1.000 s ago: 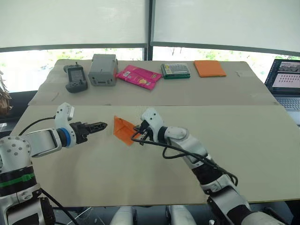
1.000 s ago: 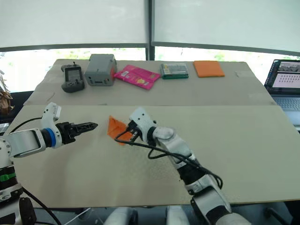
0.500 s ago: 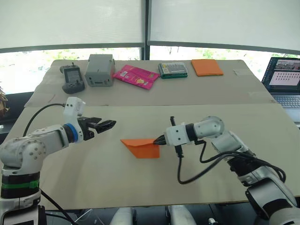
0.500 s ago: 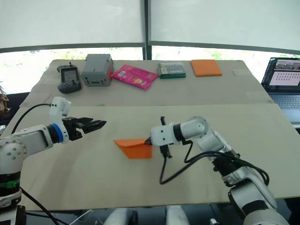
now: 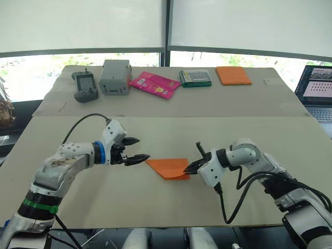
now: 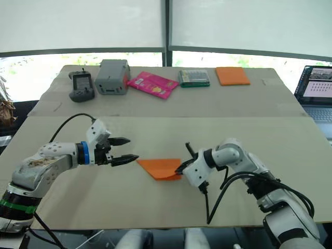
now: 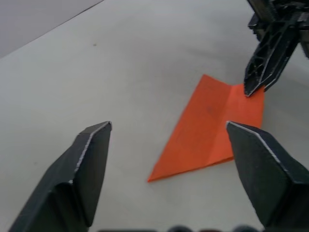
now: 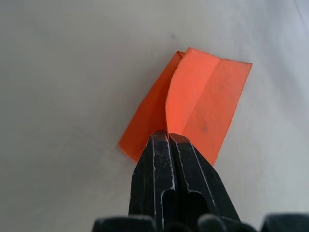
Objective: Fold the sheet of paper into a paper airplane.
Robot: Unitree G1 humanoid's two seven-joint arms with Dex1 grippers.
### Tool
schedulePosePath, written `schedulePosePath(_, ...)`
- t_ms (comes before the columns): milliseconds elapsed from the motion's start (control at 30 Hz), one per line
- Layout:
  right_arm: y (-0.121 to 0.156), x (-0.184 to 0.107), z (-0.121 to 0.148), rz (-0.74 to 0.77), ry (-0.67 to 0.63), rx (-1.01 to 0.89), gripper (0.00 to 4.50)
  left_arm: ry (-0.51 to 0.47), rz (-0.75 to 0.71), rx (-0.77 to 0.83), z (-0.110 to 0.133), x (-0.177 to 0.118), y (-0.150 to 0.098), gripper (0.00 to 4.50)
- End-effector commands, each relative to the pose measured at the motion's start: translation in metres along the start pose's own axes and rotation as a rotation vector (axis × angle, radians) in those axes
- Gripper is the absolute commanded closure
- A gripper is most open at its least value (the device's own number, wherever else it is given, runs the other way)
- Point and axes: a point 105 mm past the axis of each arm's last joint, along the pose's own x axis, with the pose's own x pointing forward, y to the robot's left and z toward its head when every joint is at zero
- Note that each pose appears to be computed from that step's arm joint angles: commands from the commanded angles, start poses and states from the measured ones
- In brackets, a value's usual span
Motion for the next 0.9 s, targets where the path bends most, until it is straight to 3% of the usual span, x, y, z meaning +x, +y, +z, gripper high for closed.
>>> schedulePosePath(33,0.002,-0.006,0.000,-0.030,0.011,-0.011,4.50,0.005,-0.056,0.102,0.000,0.013,-0.002,1.84)
schedulePosePath(200,0.008,-0.005,0.001,-0.032,0.012,0.003,4.50,-0.072,-0.121,0.210,0.006,0.038,-0.006,3.56)
schedulePosePath(300,0.010,-0.005,0.000,-0.036,0.019,0.013,4.50,-0.040,-0.183,0.269,-0.006,0.051,-0.012,4.46)
schedulePosePath(500,0.009,-0.010,-0.001,-0.052,0.037,0.036,4.50,-0.017,-0.281,0.268,-0.018,0.058,-0.027,4.46)
schedulePosePath(733,0.010,-0.014,0.006,-0.063,0.019,0.068,4.50,0.071,-0.242,0.260,-0.048,0.061,-0.020,4.46)
schedulePosePath(900,0.006,-0.019,0.019,-0.075,-0.055,0.125,4.50,0.066,-0.240,0.238,-0.053,0.064,-0.019,4.46)
